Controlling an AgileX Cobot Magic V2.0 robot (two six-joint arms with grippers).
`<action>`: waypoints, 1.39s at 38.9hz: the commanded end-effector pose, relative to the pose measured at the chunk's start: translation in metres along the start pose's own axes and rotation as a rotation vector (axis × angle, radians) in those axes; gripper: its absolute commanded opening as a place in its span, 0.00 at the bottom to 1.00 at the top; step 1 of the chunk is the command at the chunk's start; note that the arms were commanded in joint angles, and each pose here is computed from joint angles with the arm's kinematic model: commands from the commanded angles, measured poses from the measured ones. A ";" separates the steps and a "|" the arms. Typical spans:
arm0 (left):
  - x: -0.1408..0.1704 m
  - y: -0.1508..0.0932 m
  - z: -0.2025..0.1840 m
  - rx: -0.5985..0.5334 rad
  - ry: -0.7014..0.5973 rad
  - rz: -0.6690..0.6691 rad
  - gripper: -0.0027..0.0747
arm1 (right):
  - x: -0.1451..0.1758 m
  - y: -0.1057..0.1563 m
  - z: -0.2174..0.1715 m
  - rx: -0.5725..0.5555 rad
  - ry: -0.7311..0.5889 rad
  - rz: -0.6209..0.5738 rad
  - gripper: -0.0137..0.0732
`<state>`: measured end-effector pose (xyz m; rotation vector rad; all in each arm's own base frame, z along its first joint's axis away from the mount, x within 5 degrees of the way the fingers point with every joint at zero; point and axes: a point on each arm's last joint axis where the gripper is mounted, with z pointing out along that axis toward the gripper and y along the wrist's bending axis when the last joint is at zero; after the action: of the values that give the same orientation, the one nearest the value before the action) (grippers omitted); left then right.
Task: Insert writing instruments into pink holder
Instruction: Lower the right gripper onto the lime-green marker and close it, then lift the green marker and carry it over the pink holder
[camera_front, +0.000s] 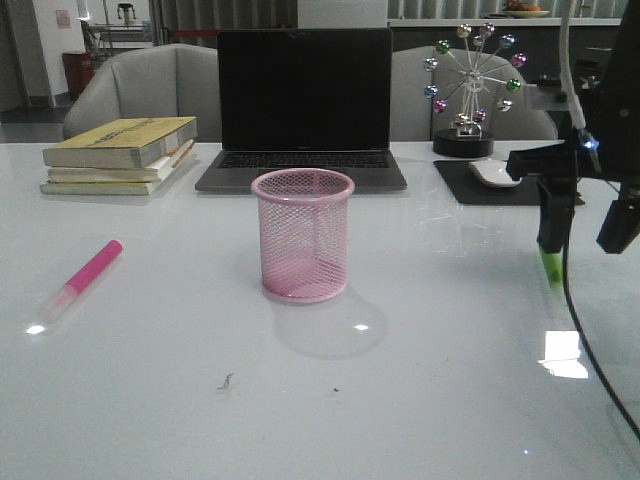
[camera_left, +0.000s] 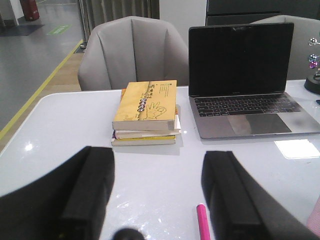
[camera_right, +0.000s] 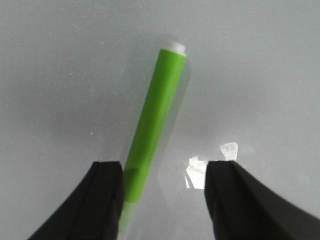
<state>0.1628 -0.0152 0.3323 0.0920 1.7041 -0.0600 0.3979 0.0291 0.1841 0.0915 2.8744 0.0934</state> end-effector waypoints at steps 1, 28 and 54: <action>-0.021 0.000 -0.003 0.000 -0.127 -0.015 0.60 | -0.011 0.003 -0.014 -0.012 -0.081 -0.004 0.71; -0.021 0.000 -0.003 -0.001 -0.129 -0.002 0.60 | -0.008 0.001 0.026 -0.001 -0.002 0.001 0.21; -0.021 0.000 -0.003 -0.001 -0.133 -0.002 0.60 | -0.023 0.050 -0.134 -0.139 -0.639 -0.099 0.23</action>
<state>0.1628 -0.0152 0.3325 0.0967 1.7014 -0.0553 0.4003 0.0584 0.2595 -0.0115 2.4729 0.1539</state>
